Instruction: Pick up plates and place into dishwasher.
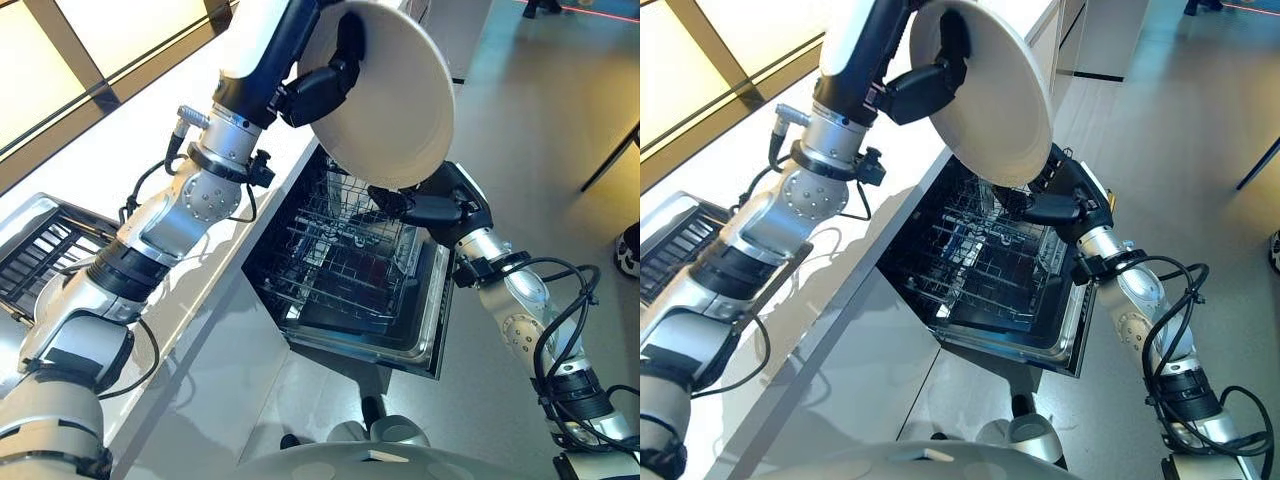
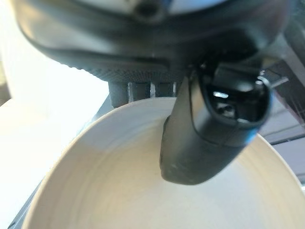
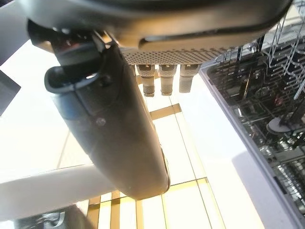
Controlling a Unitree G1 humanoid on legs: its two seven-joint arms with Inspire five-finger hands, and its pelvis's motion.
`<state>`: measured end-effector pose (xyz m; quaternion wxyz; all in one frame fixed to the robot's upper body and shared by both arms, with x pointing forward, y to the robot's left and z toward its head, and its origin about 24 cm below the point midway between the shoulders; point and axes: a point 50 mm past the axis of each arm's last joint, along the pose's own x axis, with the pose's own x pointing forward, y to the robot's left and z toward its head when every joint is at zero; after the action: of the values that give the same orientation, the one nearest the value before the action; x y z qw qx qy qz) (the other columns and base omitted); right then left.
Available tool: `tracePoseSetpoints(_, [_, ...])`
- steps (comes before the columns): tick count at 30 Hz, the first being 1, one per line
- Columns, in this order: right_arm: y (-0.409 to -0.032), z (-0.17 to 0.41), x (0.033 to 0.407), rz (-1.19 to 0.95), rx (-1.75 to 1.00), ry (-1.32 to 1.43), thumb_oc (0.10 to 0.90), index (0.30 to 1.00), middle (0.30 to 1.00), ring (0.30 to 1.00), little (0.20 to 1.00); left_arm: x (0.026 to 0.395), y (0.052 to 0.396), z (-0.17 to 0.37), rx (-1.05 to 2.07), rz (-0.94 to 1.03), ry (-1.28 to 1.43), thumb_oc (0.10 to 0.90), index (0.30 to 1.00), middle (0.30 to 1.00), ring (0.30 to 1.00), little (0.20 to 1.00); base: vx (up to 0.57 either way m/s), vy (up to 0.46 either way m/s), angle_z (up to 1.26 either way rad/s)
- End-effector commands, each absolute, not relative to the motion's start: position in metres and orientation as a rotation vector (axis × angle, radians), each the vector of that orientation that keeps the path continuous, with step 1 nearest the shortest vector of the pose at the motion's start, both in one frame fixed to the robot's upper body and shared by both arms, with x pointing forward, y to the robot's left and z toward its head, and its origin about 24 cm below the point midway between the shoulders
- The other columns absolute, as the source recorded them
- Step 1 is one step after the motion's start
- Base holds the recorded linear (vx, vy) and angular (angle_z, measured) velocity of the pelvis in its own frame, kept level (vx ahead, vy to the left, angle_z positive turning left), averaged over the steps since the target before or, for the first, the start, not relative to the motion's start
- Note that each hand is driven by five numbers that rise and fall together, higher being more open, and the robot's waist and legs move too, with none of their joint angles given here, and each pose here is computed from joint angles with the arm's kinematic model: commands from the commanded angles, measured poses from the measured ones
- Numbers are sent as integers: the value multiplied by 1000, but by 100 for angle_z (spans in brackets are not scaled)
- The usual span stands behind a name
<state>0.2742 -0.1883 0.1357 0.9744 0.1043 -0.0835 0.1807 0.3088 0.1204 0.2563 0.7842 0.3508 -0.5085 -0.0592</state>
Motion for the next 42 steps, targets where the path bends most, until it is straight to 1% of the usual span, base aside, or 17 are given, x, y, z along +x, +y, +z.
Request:
tracePoseSetpoints(1, [-175, 203, 269, 489, 316, -527, 800, 900, 900, 900, 900, 316, 140, 274, 728, 9, -1169, 100, 300, 300, 300, 200, 10, -1, -7])
tracePoseSetpoints(11, [-182, 198, 270, 419, 371, -530, 800, 900, 900, 900, 900, 327, 146, 230, 683, -37, -1004, 100, 300, 300, 300, 200, 1, -2, -2])
tracePoseSetpoints(16, [-184, 195, 273, 413, 404, -511, 800, 900, 900, 900, 900, 326, 141, 219, 656, -74, -973, 100, 300, 300, 300, 200, 0, 0, 0])
tracePoseSetpoints(21, [-180, 188, 275, 432, 379, -459, 800, 900, 900, 900, 900, 325, 140, 221, 668, -54, -999, 100, 300, 300, 300, 200, 0, 0, 0])
tracePoseSetpoints(25, [-177, 172, 277, 478, 360, -343, 800, 900, 900, 900, 900, 324, 147, 240, 698, 3, -1072, 100, 300, 300, 300, 200, 0, 0, 0])
tracePoseSetpoints(28, [-178, 169, 276, 485, 355, -321, 800, 900, 900, 900, 900, 323, 151, 250, 714, 29, -1094, 100, 300, 300, 300, 200, 0, 0, 0])
tracePoseSetpoints(35, [-189, 165, 275, 448, 342, -310, 800, 900, 900, 900, 900, 326, 176, 265, 745, 149, -1104, 100, 300, 300, 300, 200, 0, 0, 0])
tracePoseSetpoints(42, [-204, 170, 271, 383, 339, -368, 800, 900, 900, 900, 900, 330, 201, 256, 817, 208, -1032, 100, 300, 300, 300, 200, 0, 0, 0])
